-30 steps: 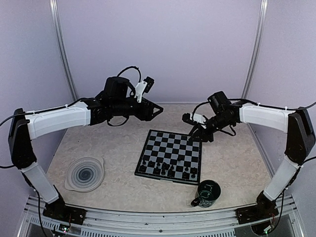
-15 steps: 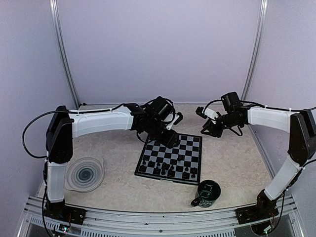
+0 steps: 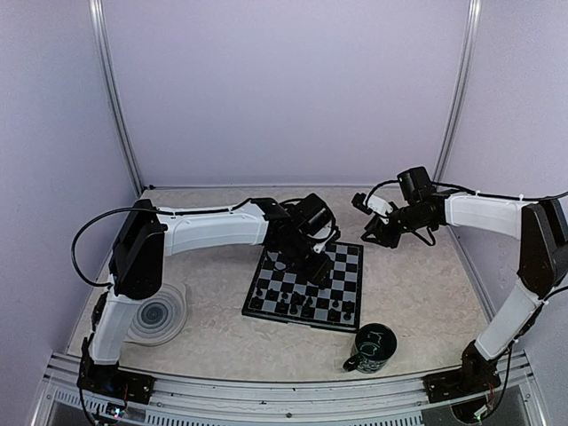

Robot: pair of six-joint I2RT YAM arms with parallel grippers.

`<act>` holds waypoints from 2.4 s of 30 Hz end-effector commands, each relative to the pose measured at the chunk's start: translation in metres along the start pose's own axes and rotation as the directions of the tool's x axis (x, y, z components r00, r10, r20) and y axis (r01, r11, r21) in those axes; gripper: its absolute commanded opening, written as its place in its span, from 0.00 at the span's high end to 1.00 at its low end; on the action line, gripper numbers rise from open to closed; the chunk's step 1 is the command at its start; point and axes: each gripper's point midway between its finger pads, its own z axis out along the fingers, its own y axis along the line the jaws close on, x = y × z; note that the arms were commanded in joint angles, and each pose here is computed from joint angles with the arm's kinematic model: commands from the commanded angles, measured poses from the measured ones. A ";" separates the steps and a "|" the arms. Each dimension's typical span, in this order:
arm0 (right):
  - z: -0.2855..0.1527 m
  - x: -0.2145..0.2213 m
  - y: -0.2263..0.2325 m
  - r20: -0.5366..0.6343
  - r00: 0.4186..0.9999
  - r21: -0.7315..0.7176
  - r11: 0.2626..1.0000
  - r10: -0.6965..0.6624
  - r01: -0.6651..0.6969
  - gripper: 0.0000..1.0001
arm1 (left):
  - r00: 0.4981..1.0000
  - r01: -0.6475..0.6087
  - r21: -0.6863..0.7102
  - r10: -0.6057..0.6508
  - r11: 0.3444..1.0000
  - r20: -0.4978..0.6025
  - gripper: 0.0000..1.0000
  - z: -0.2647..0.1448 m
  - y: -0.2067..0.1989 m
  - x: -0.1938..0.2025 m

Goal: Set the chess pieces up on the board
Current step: Pick up the knight from the chessboard, then pass from the left arm to the right

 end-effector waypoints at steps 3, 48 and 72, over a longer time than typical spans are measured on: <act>-0.003 -0.001 -0.002 0.012 1.000 0.012 1.000 -0.014 0.014 0.68 | 0.999 -0.004 -0.013 0.004 1.000 -0.041 0.49 0.015 -0.001 0.006; -0.033 -0.076 0.049 0.055 0.899 -0.634 0.711 0.434 -0.305 0.63 | 0.833 -0.149 -0.108 0.184 0.983 0.521 0.80 -0.105 0.000 -0.067; -0.023 -0.104 0.091 -0.058 0.838 -0.847 0.417 0.543 -0.329 0.61 | 0.817 -0.207 -0.143 0.252 0.968 0.518 0.81 -0.107 -0.017 -0.069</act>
